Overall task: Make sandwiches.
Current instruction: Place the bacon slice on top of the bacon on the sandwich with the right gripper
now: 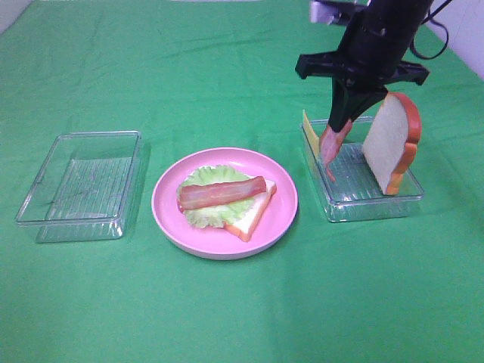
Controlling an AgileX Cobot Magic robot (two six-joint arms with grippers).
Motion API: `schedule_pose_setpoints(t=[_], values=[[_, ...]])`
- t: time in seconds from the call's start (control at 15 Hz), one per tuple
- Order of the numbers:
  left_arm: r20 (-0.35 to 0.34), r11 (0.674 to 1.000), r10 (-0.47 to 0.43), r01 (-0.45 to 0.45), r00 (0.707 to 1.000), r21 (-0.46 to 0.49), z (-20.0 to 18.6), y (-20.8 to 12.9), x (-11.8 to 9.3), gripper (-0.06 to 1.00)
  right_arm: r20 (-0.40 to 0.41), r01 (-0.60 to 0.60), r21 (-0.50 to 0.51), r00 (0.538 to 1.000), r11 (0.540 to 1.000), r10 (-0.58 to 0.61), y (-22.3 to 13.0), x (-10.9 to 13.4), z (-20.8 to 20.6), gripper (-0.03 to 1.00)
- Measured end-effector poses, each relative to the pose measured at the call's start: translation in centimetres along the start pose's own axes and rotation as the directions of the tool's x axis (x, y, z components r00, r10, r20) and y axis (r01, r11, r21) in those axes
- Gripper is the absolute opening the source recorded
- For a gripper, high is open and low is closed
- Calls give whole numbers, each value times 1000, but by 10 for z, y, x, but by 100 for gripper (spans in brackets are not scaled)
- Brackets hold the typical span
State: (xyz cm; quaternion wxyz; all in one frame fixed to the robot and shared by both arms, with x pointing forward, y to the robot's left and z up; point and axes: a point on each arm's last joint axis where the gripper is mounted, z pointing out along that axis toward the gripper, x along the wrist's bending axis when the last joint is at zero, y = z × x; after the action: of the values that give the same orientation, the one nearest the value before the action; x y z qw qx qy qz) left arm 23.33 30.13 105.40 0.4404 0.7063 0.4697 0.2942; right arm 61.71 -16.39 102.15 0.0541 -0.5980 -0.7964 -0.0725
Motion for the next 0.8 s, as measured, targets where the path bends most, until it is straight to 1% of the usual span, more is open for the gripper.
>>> schedule_pose_setpoints(t=[0.07,0.2,0.27,0.4,0.47,0.6,0.73,0.8], values=[[0,1000,0,0,1000,0,0,0,0,77,-4,19,-62,1000,998,-20,-8,5,-26,0],[0,1000,0,0,1000,0,0,0,0,77,-33,34,-149,999,988,-40,-21,13,-61,0],[0,1000,0,0,1000,0,0,0,0,77,-79,49,-189,995,981,-65,-27,20,-75,0],[0,1000,0,0,1000,0,0,0,0,77,-215,59,-231,970,971,-110,-34,35,-90,0],[0,1000,0,0,1000,0,0,0,0,77,-277,66,-238,952,969,-133,-33,41,-91,0],[0,1000,0,0,1000,0,0,0,0,77,-337,95,-229,926,969,-170,-31,54,-84,0],[0,1000,0,0,1000,0,0,0,0,77,-364,145,-194,908,970,-209,-27,78,-64,0],[0,1000,0,0,1000,0,0,0,0,77,-375,165,-191,899,968,-227,-22,94,-50,0]])
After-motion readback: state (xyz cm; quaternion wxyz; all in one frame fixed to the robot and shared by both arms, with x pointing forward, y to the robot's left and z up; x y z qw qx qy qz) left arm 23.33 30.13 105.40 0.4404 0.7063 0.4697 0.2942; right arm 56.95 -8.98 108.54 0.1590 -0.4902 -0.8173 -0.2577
